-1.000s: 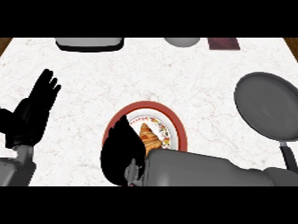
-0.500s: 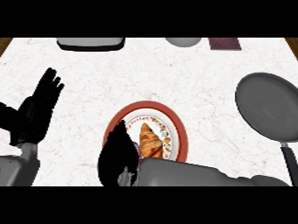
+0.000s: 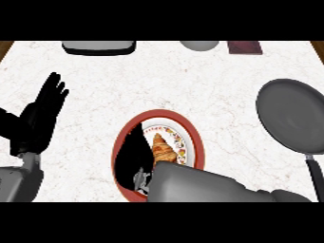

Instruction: Pick the croissant from the plate and place it in the pan

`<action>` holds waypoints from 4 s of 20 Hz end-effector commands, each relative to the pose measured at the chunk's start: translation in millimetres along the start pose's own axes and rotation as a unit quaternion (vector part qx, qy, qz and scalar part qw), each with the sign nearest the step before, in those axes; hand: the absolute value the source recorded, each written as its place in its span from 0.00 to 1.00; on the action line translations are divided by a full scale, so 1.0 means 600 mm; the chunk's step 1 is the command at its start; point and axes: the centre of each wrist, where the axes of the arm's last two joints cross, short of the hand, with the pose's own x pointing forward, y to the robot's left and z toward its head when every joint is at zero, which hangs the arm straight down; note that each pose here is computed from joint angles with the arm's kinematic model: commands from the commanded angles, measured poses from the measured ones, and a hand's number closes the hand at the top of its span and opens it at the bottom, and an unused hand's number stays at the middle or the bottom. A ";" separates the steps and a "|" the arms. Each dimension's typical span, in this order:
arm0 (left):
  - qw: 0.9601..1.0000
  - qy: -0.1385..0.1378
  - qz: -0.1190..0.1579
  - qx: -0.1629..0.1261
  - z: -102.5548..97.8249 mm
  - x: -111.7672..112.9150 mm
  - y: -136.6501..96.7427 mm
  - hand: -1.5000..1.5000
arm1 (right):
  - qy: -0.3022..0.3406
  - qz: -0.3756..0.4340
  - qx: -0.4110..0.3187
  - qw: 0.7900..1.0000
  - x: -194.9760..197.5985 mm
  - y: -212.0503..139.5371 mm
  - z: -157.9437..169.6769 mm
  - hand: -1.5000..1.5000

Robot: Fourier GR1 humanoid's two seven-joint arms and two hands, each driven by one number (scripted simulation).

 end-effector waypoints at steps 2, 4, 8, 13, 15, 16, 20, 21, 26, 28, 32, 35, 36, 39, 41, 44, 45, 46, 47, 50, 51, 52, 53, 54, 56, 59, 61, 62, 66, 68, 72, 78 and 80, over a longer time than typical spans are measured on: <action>1.000 0.007 0.007 -0.004 -0.021 0.011 0.023 0.50 | 0.006 0.006 0.022 1.000 0.016 0.034 -0.026 0.00; 1.000 0.010 0.002 0.001 -0.006 -0.009 0.000 0.50 | 0.012 -0.001 0.028 1.000 -0.009 0.014 -0.025 0.00; 1.000 0.005 0.003 0.001 0.022 0.020 0.026 0.50 | 0.001 0.003 0.015 1.000 0.018 0.041 -0.026 0.00; 1.000 -0.002 0.001 -0.002 0.008 -0.002 -0.014 0.50 | -0.011 -0.013 0.017 1.000 0.017 0.075 -0.057 0.00; 1.000 -0.003 -0.006 -0.006 0.009 0.015 -0.004 0.50 | -0.015 -0.019 0.022 0.999 -0.012 0.066 -0.070 0.00; 1.000 -0.001 -0.008 -0.003 0.028 0.004 0.019 0.50 | -0.004 -0.029 0.033 0.999 0.001 0.086 -0.076 0.00; 1.000 -0.004 0.002 -0.010 0.017 0.011 0.009 0.50 | -0.016 -0.022 0.047 0.999 0.005 0.097 -0.078 0.00; 1.000 -0.004 -0.011 0.001 0.025 -0.007 0.032 0.50 | -0.033 -0.032 0.047 0.998 0.003 0.103 -0.083 1.00; 1.000 0.003 -0.005 -0.015 0.006 0.009 -0.020 0.50 | -0.059 -0.011 0.013 0.998 -0.012 0.107 -0.104 1.00; 1.000 0.005 -0.001 -0.010 0.006 -0.003 0.000 0.50 | -0.073 -0.015 0.000 0.997 -0.032 0.080 -0.098 1.00; 1.000 -0.009 -0.007 -0.003 0.021 -0.009 0.000 0.50 | -0.072 -0.032 -0.002 0.997 -0.028 0.126 -0.118 1.00; 1.000 -0.007 0.007 0.004 -0.020 0.030 -0.007 0.50 | -0.078 -0.047 -0.020 0.996 0.011 0.127 -0.097 1.00; 1.000 0.005 0.000 -0.003 0.014 0.031 0.024 0.50 | -0.077 -0.048 -0.038 0.995 -0.007 0.103 -0.087 1.00; 1.000 0.003 0.001 -0.001 0.008 -0.001 0.000 0.50 | -0.008 -0.111 -0.099 0.989 -0.048 0.099 -0.091 1.00; 1.000 0.012 -0.006 0.026 0.008 -0.004 0.040 0.50 | 0.085 -0.235 -0.106 0.962 -0.088 0.115 -0.087 1.00; 0.999 0.015 0.000 0.046 0.018 -0.014 0.037 0.50 | 0.210 -0.392 -0.131 0.886 -0.168 0.137 -0.076 1.00; 0.999 0.019 0.002 0.045 0.026 -0.018 0.040 0.50 | 0.249 -0.396 -0.154 0.870 -0.177 0.148 -0.065 1.00; 0.999 0.010 -0.003 0.049 0.017 -0.004 0.034 0.50 | 0.272 -0.392 -0.194 0.857 -0.170 0.120 -0.053 1.00; 0.999 0.019 0.001 0.043 0.027 -0.021 0.042 0.50 | 0.297 -0.388 -0.222 0.844 -0.172 0.109 -0.038 1.00; 0.999 0.012 0.003 0.038 0.024 -0.006 0.043 0.50 | 0.342 -0.349 -0.291 0.823 -0.164 0.096 0.014 1.00; 0.999 0.015 0.004 0.028 0.024 -0.014 0.031 0.50 | 0.366 -0.343 -0.324 0.802 -0.206 0.063 0.039 1.00; 0.999 0.004 -0.002 0.032 0.025 -0.019 0.038 0.50 | 0.375 -0.327 -0.332 0.801 -0.185 0.070 0.053 1.00; 1.000 0.012 0.000 0.027 0.010 -0.005 0.036 0.50 | 0.388 -0.326 -0.348 0.788 -0.196 0.037 0.077 1.00; 0.999 0.008 -0.004 0.032 0.019 -0.021 0.017 0.50 | 0.391 -0.326 -0.351 0.786 -0.185 0.038 0.106 1.00; 1.000 0.003 -0.001 0.024 0.023 -0.012 -0.005 0.50 | 0.398 -0.343 -0.351 0.775 -0.153 0.031 0.143 1.00; 1.000 0.007 0.009 0.013 0.007 -0.028 -0.005 0.50 | 0.424 -0.342 -0.347 0.763 -0.193 0.046 0.187 1.00; 1.000 0.000 0.006 0.009 0.002 -0.008 0.022 0.50 | 0.434 -0.352 -0.358 0.748 -0.221 0.059 0.222 1.00; 1.000 0.000 -0.001 0.008 0.005 -0.005 0.027 0.50 | 0.449 -0.357 -0.361 0.735 -0.247 0.061 0.210 1.00; 1.000 -0.002 0.004 0.008 0.005 0.000 -0.019 0.50 | 0.479 -0.370 -0.371 0.704 -0.268 0.095 0.228 1.00; 1.000 0.001 0.004 0.008 0.015 -0.009 0.005 0.50 | 0.493 -0.368 -0.375 0.694 -0.322 0.146 0.251 1.00; 1.000 -0.006 -0.004 0.006 0.016 0.000 0.015 0.50 | 0.498 -0.386 -0.385 0.674 -0.372 0.208 0.277 1.00; 1.000 0.007 0.004 0.004 0.012 0.002 0.007 0.50 | 0.517 -0.401 -0.395 0.645 -0.433 0.342 0.270 1.00; 1.000 -0.004 -0.008 0.005 0.023 -0.011 0.016 0.50 | 0.514 -0.418 -0.389 0.640 -0.474 0.368 0.249 1.00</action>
